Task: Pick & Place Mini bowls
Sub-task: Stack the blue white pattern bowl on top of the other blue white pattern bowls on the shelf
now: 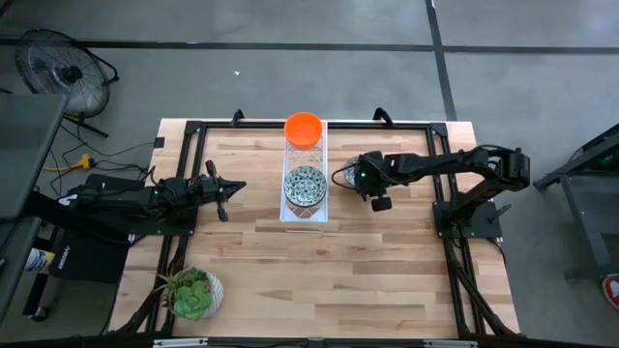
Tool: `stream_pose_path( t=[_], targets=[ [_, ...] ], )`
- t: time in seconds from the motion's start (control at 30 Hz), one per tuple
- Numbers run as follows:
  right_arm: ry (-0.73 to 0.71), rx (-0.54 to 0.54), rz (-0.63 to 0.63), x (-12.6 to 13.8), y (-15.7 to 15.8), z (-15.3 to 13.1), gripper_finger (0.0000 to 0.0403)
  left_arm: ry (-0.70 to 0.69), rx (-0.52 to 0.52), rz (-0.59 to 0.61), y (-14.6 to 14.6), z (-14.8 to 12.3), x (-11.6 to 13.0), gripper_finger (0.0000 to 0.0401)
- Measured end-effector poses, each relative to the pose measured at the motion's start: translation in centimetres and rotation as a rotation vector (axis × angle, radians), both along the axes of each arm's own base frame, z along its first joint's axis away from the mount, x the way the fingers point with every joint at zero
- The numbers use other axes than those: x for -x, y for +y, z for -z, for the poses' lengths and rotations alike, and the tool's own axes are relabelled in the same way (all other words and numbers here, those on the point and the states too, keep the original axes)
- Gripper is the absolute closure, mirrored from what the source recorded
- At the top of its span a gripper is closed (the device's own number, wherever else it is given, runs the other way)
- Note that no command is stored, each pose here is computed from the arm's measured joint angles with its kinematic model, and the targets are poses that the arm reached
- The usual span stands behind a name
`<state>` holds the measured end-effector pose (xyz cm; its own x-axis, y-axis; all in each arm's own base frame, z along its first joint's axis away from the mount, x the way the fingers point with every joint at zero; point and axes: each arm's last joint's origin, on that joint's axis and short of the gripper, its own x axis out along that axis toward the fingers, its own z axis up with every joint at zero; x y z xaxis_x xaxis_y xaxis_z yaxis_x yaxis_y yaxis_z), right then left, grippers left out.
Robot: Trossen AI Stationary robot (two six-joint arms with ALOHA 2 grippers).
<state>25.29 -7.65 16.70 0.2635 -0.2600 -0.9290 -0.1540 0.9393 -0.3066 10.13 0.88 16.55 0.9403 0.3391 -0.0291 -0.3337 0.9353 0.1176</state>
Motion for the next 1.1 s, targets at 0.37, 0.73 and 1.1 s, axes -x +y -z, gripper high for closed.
stream_pose_path(
  t=[0.37,0.73,1.1],
  targets=[
    [0.02,-0.01,0.002,0.2,0.1,0.1,0.0352,0.0,0.0,0.0,0.0,0.0,0.0,0.04],
    [0.031,-0.023,-0.004,0.3,0.1,-0.1,0.0398,0.0,0.0,0.0,0.0,0.0,0.0,0.04],
    [0.073,-0.018,-0.005,0.7,1.2,-1.0,0.0401,-0.001,0.0,0.0,0.0,0.0,0.0,0.04]
  ],
)
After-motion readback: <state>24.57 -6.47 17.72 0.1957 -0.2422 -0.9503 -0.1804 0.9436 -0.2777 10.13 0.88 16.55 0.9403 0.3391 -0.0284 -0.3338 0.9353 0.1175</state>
